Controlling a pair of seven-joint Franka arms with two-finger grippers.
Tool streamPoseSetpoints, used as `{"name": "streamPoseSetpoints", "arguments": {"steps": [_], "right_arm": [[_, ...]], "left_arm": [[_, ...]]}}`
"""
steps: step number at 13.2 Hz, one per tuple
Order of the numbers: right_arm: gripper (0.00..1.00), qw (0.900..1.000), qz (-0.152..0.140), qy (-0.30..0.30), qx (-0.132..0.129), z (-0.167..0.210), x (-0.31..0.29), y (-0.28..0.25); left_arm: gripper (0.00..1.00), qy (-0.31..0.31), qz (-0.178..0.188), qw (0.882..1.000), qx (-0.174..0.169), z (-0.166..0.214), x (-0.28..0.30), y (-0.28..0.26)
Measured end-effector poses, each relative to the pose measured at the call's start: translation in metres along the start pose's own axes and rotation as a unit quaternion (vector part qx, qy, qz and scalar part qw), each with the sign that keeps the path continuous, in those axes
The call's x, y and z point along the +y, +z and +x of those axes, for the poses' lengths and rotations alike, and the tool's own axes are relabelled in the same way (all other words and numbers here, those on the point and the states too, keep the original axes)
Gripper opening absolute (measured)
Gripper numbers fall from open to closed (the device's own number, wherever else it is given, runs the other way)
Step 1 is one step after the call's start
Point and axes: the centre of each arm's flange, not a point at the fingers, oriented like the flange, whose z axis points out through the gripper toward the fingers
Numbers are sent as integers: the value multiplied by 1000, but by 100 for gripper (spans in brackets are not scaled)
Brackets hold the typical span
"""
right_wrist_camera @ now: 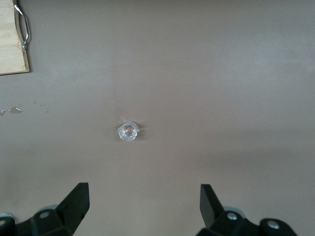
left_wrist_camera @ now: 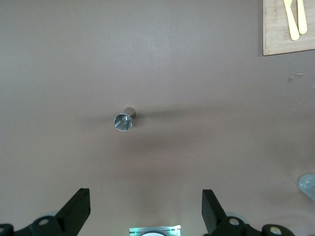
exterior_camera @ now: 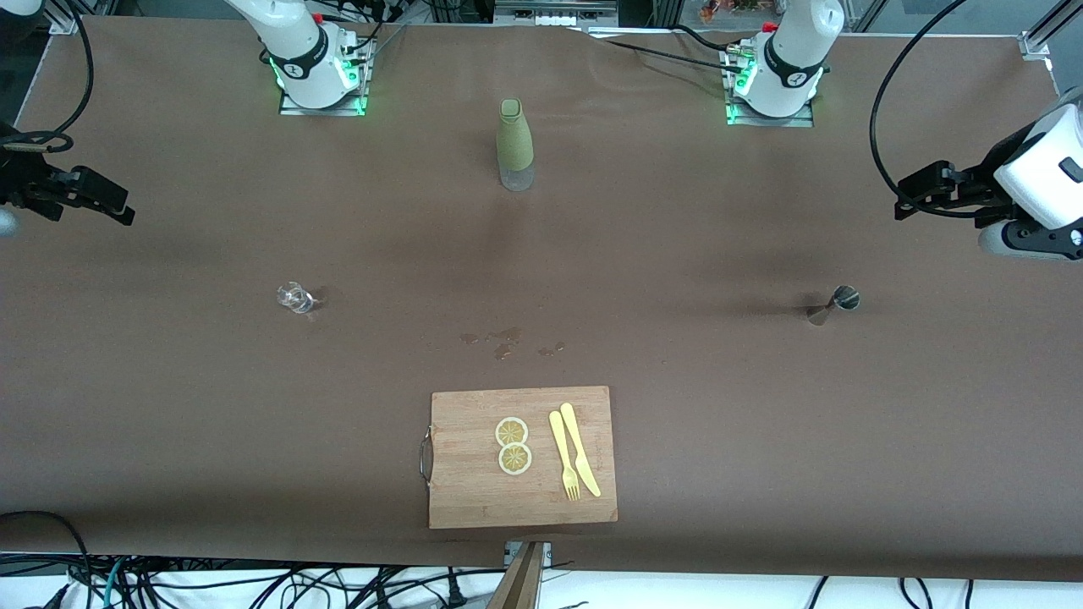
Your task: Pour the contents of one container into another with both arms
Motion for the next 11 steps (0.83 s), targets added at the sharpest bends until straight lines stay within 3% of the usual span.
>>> {"name": "streamPoseSetpoints", "arguments": {"steps": [5,11], "right_arm": [[100,1000,0,-7,-4,-1,-8,0],[100,1000,0,-11,-4,-1,-12,0]], "left_arm": [[100,-32,-10,999,-3,-19,3,-4],[100,-57,-29,998,-17,-15,-28,8]]}}
